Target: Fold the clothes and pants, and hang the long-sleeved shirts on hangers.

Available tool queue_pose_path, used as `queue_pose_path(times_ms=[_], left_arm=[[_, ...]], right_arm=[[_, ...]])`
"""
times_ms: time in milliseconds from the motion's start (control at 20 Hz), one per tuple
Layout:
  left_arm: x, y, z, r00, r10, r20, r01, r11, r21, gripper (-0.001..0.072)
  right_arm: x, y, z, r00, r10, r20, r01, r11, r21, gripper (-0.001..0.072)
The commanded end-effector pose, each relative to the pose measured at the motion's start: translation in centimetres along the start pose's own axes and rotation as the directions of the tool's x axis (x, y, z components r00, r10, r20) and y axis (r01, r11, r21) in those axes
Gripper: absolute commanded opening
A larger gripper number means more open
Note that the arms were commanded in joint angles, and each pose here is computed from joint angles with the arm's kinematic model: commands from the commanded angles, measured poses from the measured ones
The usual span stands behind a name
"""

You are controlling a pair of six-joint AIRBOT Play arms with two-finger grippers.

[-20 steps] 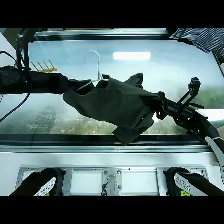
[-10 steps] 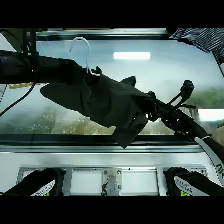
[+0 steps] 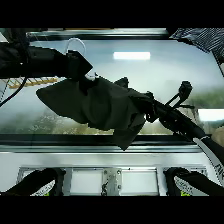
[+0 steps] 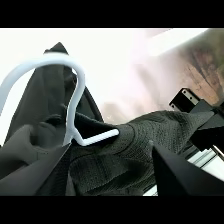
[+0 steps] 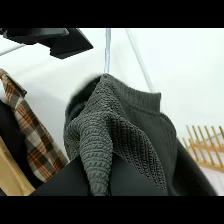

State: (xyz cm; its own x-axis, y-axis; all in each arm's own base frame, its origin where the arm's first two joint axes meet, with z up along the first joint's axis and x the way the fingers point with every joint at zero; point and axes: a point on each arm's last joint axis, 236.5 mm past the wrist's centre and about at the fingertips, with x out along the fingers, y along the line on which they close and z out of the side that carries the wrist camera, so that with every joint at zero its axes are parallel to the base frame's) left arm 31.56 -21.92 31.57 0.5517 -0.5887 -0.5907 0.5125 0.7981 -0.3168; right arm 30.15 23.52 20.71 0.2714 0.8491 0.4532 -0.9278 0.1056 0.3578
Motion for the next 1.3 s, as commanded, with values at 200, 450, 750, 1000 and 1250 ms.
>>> queue_pose_path(times_ms=[200, 450, 750, 1000, 1250], left_arm=[[-5.4, -0.9, 1.7, 0.988, 0.022, 0.154, -0.028, 0.999, 0.038, 0.0502], [-9.9, 2.5, 2.3, 0.946, 0.203, 0.254, -0.208, 0.978, -0.008, 0.0230], [-12.8, 5.2, 1.1, 0.905, 0.342, 0.252, -0.348, 0.937, -0.023, 0.0017], [-11.0, 6.8, -1.4, 0.903, 0.371, 0.217, -0.372, 0.927, -0.038, 0.0017], [-7.5, 8.3, -3.9, 0.908, 0.371, 0.194, -0.366, 0.929, -0.060, 0.0017]], right_arm=[[0.0, 0.0, 0.7, 1.000, -0.001, 0.030, -0.001, 0.997, 0.075, 0.0015], [0.0, 0.1, 4.3, 0.986, 0.010, 0.165, -0.020, 0.998, 0.060, 0.0014], [0.1, 0.5, 10.0, 0.962, 0.038, 0.269, -0.025, 0.998, -0.053, 0.0014], [-1.5, -1.2, 15.8, 0.947, -0.067, 0.314, 0.129, 0.975, -0.182, 0.0014], [-7.2, -1.9, 24.4, 0.866, -0.276, 0.416, 0.437, 0.822, -0.365, 0.0013]])
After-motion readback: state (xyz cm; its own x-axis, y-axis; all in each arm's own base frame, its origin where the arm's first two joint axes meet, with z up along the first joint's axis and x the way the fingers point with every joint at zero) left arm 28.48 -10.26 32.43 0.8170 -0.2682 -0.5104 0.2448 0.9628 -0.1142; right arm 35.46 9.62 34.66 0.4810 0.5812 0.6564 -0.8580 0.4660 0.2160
